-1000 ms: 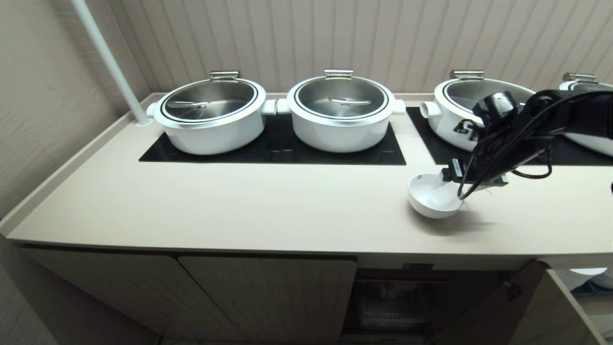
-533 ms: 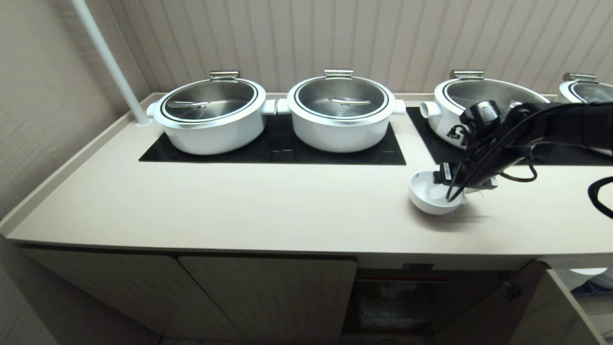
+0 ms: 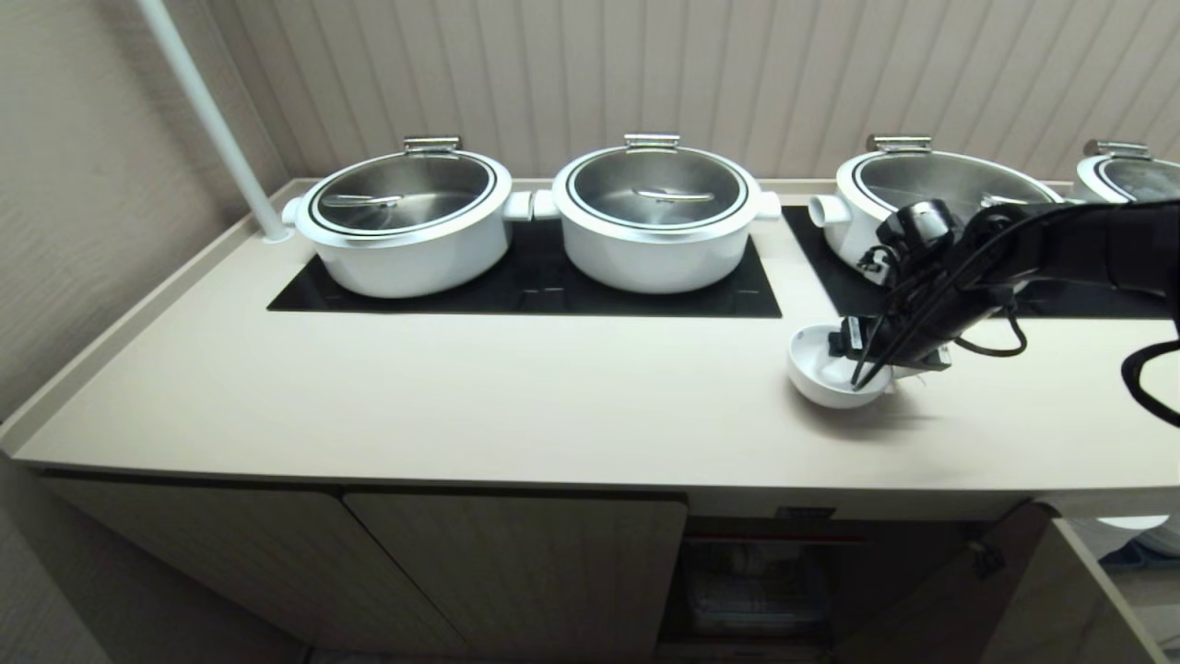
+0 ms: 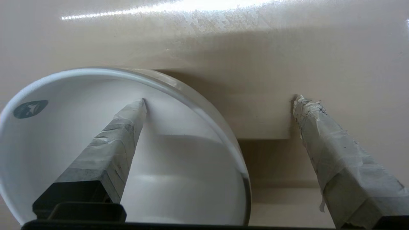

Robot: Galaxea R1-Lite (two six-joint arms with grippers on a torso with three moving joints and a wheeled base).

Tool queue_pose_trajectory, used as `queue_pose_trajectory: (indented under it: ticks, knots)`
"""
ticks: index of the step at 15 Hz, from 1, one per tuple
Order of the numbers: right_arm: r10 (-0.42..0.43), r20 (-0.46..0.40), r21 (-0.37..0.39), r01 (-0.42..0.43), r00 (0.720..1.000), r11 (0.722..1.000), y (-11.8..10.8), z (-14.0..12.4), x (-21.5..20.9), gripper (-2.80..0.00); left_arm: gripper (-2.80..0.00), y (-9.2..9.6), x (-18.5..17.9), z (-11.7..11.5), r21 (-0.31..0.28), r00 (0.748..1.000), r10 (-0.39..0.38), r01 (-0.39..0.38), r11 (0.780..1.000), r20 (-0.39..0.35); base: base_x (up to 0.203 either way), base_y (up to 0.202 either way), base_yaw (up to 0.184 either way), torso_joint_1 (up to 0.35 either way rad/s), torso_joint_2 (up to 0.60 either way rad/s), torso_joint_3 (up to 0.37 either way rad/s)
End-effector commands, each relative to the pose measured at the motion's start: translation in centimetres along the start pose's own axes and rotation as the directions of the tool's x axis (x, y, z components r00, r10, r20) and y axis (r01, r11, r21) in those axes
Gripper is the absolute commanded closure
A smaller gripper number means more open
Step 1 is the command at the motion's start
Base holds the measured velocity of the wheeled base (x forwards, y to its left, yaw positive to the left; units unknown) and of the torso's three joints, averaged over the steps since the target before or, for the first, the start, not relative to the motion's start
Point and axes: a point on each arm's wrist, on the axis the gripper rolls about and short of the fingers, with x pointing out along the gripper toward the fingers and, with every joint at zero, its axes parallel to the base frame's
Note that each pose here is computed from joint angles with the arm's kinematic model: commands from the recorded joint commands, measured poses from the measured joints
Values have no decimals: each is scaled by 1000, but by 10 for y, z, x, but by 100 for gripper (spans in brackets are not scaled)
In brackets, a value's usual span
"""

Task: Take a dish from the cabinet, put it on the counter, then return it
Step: Pick up the bowl from the table

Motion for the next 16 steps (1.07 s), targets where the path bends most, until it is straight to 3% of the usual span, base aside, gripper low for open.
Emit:
queue_pose_trajectory:
  ticks: [1, 16]
  knots:
    - [3, 4, 12, -3, 1000, 1000, 1, 0, -4, -280, 0, 0, 0, 0, 0, 1000, -1, 1, 1000, 1, 0, 0, 0, 0, 0, 0]
    - [-7, -2, 51, 7, 1000, 999, -3, 0, -3, -280, 0, 0, 0, 0, 0, 1000, 1, -1, 1000, 1, 0, 0, 0, 0, 0, 0]
